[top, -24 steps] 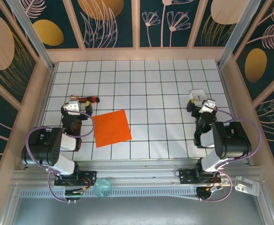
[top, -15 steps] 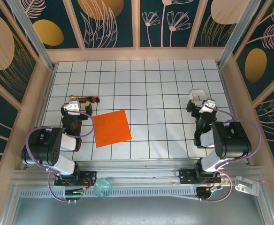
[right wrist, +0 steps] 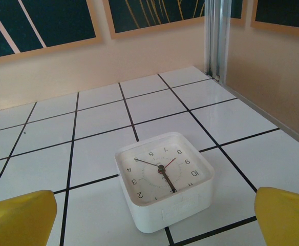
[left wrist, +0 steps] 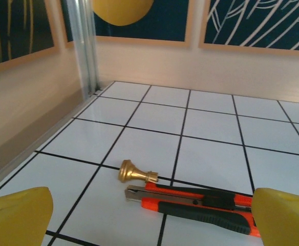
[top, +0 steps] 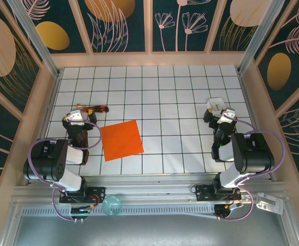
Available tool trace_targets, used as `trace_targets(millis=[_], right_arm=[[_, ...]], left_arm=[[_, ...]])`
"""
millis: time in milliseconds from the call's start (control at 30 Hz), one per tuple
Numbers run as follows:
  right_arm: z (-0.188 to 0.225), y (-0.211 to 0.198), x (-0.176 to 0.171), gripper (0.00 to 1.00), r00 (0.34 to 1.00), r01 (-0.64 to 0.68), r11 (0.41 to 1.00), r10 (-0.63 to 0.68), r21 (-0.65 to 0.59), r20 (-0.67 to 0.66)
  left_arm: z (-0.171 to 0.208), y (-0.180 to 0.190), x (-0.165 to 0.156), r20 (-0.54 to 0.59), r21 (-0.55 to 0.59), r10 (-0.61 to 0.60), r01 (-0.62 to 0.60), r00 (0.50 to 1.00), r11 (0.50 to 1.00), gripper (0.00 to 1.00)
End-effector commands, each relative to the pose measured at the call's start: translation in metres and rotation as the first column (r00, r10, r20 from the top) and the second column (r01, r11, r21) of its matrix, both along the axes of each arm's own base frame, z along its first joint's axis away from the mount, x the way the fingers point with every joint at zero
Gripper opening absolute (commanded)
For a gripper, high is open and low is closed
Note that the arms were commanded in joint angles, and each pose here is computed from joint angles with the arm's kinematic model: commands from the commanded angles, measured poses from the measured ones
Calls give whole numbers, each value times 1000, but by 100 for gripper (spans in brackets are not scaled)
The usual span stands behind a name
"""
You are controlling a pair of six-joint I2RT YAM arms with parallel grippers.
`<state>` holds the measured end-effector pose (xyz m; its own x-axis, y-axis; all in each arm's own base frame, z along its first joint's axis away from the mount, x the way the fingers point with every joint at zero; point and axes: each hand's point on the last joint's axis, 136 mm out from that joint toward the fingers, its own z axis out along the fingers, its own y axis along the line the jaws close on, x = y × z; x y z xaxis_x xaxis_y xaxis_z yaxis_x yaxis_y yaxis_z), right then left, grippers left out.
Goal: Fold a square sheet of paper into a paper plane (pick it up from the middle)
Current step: Move the square sheet of paper to the center of the table.
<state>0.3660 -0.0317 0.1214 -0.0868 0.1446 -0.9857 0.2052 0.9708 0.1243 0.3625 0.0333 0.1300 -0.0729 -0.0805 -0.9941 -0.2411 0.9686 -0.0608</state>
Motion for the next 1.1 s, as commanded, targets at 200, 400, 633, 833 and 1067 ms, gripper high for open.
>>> trace_targets(millis=[200,400,633,833,1067], right_arm=[[10,2,3,99,999,-11,1000,11,-15,40],[13,2,1,99,999,6,1000,-5,-25,40],[34,8,-7,96,996,4,998,1,-60,87],[94,7,16,96,998,20,997,-24,81,51],[69,82,18,97,967,-94,951,158,295,-201]], left_arm=[[10,9,3,37,-25,50,-49,998,998,99],[39,17,-1,45,-40,100,-98,994,994,99],[72,4,0,25,-305,59,-48,998,951,99],[41,-73,6,-267,-460,-157,17,951,888,99],[-13,-142,-38,-623,-368,-242,-6,744,930,99]])
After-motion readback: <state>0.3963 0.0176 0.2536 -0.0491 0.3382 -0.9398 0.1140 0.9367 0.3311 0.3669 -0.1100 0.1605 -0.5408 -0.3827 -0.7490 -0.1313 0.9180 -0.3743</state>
